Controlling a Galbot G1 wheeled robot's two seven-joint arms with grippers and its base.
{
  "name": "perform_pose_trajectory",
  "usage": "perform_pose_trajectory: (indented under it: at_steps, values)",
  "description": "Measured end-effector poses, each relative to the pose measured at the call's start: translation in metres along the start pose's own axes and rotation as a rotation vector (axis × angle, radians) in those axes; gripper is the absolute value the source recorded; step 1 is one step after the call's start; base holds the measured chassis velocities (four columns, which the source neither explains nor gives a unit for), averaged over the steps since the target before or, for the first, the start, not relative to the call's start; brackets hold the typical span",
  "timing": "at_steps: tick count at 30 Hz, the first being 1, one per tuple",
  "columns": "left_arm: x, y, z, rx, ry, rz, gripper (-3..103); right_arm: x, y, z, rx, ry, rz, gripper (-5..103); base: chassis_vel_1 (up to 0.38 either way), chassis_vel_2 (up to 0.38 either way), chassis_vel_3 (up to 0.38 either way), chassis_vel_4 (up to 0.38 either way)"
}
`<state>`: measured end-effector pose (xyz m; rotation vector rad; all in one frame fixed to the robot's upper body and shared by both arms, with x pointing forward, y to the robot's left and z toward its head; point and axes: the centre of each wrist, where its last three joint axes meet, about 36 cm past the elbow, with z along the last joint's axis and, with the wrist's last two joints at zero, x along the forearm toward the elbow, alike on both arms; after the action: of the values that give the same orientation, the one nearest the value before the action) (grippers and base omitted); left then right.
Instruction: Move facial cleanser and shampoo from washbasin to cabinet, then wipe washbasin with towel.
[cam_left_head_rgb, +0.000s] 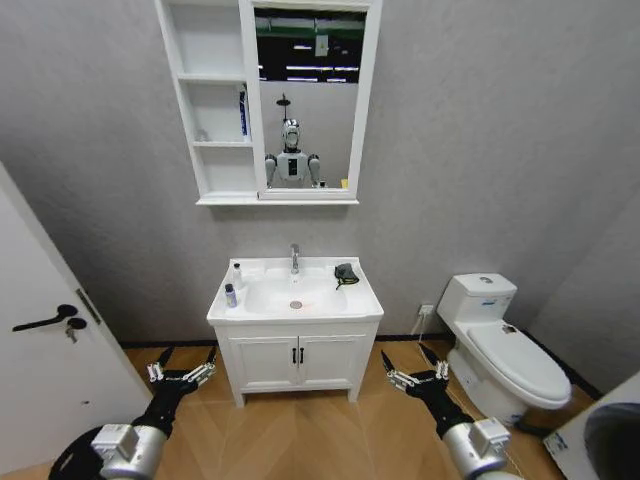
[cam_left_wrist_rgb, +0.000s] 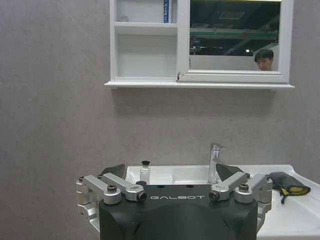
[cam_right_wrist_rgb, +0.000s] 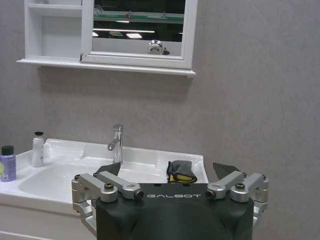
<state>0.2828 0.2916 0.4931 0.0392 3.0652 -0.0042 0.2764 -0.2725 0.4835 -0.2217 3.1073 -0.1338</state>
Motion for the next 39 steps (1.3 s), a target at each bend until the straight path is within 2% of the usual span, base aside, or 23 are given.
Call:
perform_pose_trajectory:
  at_steps: [17, 23, 27, 33, 35, 39]
  values:
    - [-0.002, -0.001, 0.012, 0.032, -0.006, -0.048, 100, 0.005, 0.005, -0.001, 0.008, -0.002, 0.023, 100, -0.342, 0.335, 0.339, -0.324]
    - [-0.004, -0.004, 0.024, 0.05, 0.002, -0.094, 100, 0.005, 0.004, 0.0, 0.011, 0.005, 0.045, 100, -0.118, 0.094, 0.031, -0.027]
    - [-0.007, -0.002, 0.033, 0.043, 0.011, -0.131, 100, 0.006, 0.004, 0.001, 0.01, 0.01, 0.05, 100, 0.034, -0.017, -0.066, -0.007]
    - [-0.005, -0.001, 0.045, 0.017, 0.029, -0.131, 100, 0.005, 0.003, 0.001, 0.009, 0.009, 0.061, 100, 0.072, -0.051, -0.031, 0.054]
    - [-0.004, -0.002, 0.056, -0.007, 0.042, -0.126, 100, 0.005, 0.004, 0.0, 0.008, 0.006, 0.067, 100, 0.0, 0.0, 0.0, 0.0]
    - [0.001, -0.004, 0.07, -0.013, 0.061, -0.117, 100, 0.005, 0.003, -0.001, 0.009, 0.003, 0.074, 100, 0.0, 0.0, 0.0, 0.0]
